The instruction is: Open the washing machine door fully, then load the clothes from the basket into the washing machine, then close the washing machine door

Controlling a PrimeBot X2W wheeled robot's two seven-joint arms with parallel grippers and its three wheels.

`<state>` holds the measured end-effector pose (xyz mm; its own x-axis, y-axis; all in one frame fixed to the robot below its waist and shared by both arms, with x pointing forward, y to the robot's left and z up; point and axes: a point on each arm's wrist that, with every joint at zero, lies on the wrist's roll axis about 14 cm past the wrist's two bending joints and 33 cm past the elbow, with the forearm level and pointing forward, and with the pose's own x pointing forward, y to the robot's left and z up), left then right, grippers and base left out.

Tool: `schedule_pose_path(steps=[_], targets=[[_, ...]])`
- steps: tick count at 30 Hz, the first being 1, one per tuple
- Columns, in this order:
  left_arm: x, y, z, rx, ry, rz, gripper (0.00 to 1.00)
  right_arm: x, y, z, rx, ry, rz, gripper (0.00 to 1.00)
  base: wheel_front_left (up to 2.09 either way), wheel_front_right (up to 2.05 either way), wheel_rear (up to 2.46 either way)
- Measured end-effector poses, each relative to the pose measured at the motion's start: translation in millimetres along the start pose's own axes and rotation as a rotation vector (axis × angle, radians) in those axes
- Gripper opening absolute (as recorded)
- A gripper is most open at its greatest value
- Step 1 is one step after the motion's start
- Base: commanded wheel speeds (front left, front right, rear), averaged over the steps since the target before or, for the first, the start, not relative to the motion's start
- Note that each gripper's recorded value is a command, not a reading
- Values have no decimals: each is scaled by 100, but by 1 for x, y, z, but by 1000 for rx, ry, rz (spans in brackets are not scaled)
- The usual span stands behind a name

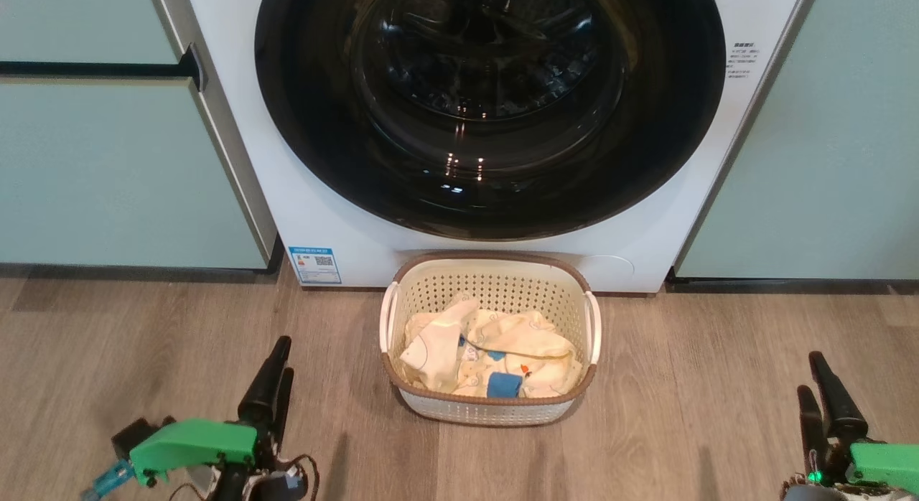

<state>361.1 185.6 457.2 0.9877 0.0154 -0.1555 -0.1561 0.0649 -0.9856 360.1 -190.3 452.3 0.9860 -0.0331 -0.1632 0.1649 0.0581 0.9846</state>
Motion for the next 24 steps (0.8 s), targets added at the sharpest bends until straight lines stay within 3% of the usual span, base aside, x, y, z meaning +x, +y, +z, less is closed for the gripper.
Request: schedule_pose_path(steps=[4,24], targets=[[1,-2,1,56,-4,-5,100,2,2,0,-44,4,6,100,0,0,0],[4,-26,6,574,-42,-77,100,8,18,0,-537,0,60,100,0,0,0]])
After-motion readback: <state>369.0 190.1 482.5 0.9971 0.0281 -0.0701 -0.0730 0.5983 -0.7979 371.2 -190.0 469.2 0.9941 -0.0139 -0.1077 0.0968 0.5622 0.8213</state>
